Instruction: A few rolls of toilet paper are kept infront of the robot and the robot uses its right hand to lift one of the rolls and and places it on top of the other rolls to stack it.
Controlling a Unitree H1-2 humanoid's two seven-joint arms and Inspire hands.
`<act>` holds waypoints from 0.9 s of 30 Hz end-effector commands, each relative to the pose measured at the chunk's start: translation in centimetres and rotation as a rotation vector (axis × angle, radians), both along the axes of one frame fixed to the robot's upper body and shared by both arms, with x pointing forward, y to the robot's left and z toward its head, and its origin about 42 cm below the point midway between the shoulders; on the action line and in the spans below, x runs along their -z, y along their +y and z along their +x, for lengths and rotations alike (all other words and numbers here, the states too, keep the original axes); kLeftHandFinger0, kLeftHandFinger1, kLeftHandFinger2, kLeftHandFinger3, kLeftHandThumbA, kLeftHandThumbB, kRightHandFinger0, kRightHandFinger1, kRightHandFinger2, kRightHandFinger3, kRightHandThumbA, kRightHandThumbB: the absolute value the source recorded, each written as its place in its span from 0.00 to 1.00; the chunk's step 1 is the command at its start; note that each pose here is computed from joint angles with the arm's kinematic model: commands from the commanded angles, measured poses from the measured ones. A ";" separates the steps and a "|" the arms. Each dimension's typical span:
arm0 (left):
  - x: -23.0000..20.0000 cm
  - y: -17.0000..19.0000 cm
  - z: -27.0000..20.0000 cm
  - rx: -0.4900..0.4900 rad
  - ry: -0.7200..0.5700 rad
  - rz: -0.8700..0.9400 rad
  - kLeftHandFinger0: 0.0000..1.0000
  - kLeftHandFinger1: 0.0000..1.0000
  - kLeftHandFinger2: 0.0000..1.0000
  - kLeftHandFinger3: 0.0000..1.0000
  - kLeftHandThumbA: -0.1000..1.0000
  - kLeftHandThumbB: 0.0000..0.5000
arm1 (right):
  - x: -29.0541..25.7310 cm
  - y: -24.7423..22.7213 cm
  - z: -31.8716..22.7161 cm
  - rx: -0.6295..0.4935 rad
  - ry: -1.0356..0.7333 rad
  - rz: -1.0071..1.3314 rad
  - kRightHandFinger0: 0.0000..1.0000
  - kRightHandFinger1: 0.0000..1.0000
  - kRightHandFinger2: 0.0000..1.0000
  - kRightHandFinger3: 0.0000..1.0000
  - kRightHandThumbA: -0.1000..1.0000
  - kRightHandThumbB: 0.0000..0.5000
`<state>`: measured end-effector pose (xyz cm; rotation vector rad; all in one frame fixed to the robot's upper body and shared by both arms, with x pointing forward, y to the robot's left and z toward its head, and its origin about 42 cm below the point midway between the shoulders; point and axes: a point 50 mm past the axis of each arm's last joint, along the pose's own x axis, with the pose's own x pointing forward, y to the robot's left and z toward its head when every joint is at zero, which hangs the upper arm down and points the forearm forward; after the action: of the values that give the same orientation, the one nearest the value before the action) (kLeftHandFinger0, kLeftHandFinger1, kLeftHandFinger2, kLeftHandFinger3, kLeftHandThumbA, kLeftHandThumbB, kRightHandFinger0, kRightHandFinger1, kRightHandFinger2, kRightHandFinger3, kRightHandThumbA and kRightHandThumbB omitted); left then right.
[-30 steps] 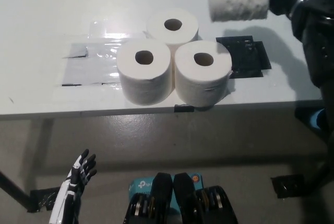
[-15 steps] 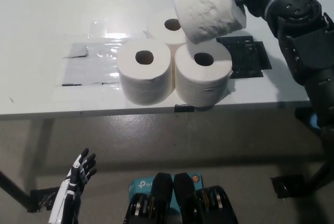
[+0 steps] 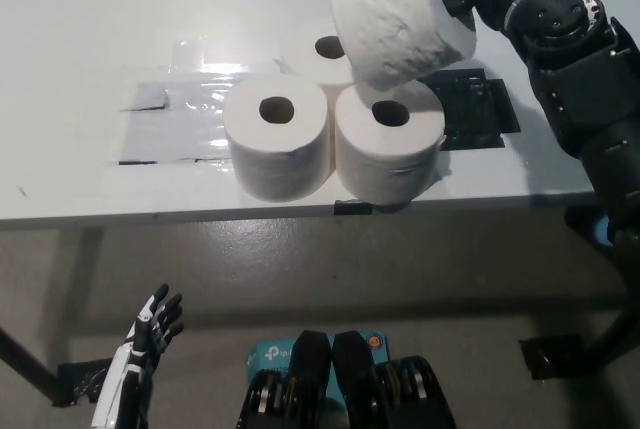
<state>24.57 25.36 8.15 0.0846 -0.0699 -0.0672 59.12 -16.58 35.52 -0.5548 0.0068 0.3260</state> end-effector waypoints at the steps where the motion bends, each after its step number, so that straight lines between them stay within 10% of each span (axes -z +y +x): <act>1: -1.2 0.2 0.1 0.021 -0.054 0.010 1.00 1.00 1.00 1.00 1.00 0.30 | -6.2 1.4 0.3 -0.042 -0.192 -0.062 0.00 0.20 0.45 0.39 0.79 0.06; 13: -1.4 0.3 0.3 0.019 -0.064 0.020 1.00 1.00 1.00 1.00 1.00 0.27 | -4.3 3.2 0.2 -0.104 -0.163 -0.096 0.00 0.11 0.38 0.36 0.72 0.00; 21: -1.5 0.3 0.5 0.023 -0.063 0.009 1.00 1.00 1.00 1.00 1.00 0.29 | -4.1 4.0 0.1 -0.121 -0.152 -0.106 0.00 0.18 0.50 0.48 0.71 0.02; 27: -1.5 0.2 0.5 0.027 -0.066 0.010 1.00 1.00 1.00 1.00 1.00 0.28 | -4.7 5.0 -0.1 -0.146 -0.153 -0.135 0.00 0.06 0.33 0.23 0.70 0.01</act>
<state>24.83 25.33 8.33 0.0863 -0.0770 -0.0704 58.99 -14.33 34.51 -0.6796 -0.0241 0.3838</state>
